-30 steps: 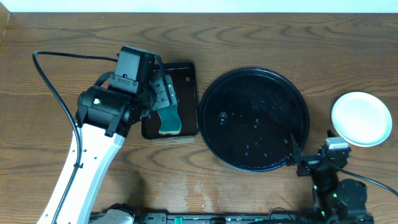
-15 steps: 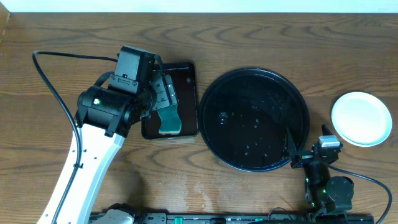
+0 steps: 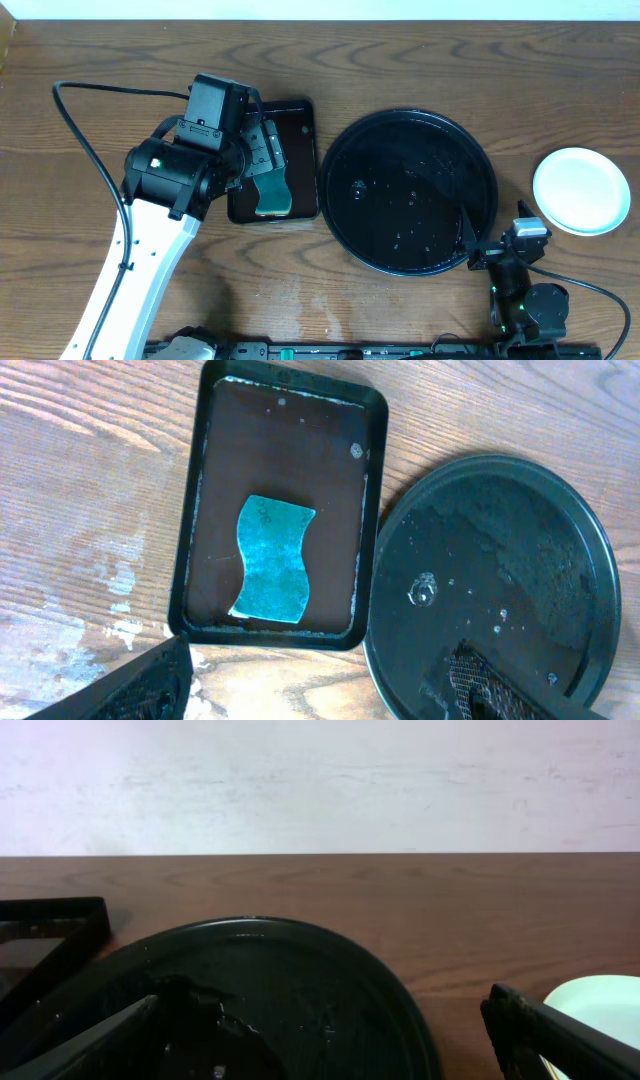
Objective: Clean dirty plates on tray and stack at the side
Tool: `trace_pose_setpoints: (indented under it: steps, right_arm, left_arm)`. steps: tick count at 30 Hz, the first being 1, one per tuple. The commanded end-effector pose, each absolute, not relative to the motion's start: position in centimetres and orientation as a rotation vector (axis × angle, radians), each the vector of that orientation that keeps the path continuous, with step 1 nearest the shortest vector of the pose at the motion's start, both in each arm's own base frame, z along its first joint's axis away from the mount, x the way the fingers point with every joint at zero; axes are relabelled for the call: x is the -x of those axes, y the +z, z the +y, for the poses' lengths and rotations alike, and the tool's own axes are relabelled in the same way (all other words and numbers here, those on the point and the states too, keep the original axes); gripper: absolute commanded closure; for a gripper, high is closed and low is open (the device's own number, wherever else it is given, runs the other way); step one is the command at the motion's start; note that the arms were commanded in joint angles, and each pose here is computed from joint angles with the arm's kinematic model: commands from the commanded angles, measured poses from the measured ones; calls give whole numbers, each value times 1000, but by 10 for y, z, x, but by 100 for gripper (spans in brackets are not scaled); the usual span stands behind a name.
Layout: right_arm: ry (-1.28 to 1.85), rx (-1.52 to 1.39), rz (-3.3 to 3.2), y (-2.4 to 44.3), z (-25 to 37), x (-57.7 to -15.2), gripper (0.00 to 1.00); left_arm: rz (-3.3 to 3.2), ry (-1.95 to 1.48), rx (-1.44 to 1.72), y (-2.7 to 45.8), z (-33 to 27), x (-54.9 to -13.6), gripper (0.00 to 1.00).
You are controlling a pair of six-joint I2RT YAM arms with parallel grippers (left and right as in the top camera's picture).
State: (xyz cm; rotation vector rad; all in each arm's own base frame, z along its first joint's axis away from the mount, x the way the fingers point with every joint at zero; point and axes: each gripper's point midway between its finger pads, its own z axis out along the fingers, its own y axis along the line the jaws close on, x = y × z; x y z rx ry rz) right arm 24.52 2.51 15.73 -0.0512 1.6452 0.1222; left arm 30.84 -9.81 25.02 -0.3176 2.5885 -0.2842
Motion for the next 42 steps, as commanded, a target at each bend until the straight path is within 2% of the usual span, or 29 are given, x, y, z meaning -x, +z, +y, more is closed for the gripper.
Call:
trace_pose_setpoints:
  steps: [1, 7, 15, 22, 29, 36, 42]
  right_arm:
    - [112, 59, 1645, 157, 25, -245, 1]
    - [112, 59, 1645, 157, 25, -245, 1]
    - [112, 59, 1645, 157, 25, -245, 1]
    - [112, 59, 1645, 157, 25, -245, 1]
    - [112, 59, 1645, 157, 25, -245, 1]
    - [112, 59, 1645, 157, 25, -245, 1]
    - [112, 59, 1645, 157, 25, -245, 1]
  left_arm:
    - [2576, -284, 308, 255, -97, -309, 17]
    - [2479, -99, 306, 267, -66, -305, 17]
    - [2144, -152, 276, 282, -36, -277, 17]
    - [1870, -232, 376, 256, -2, -250, 17]
    - [1642, -253, 371, 234, 7, -231, 16]
    - [1510, -272, 350, 226, 8, -231, 17]
    - [1513, -272, 350, 199, 7, -241, 17]
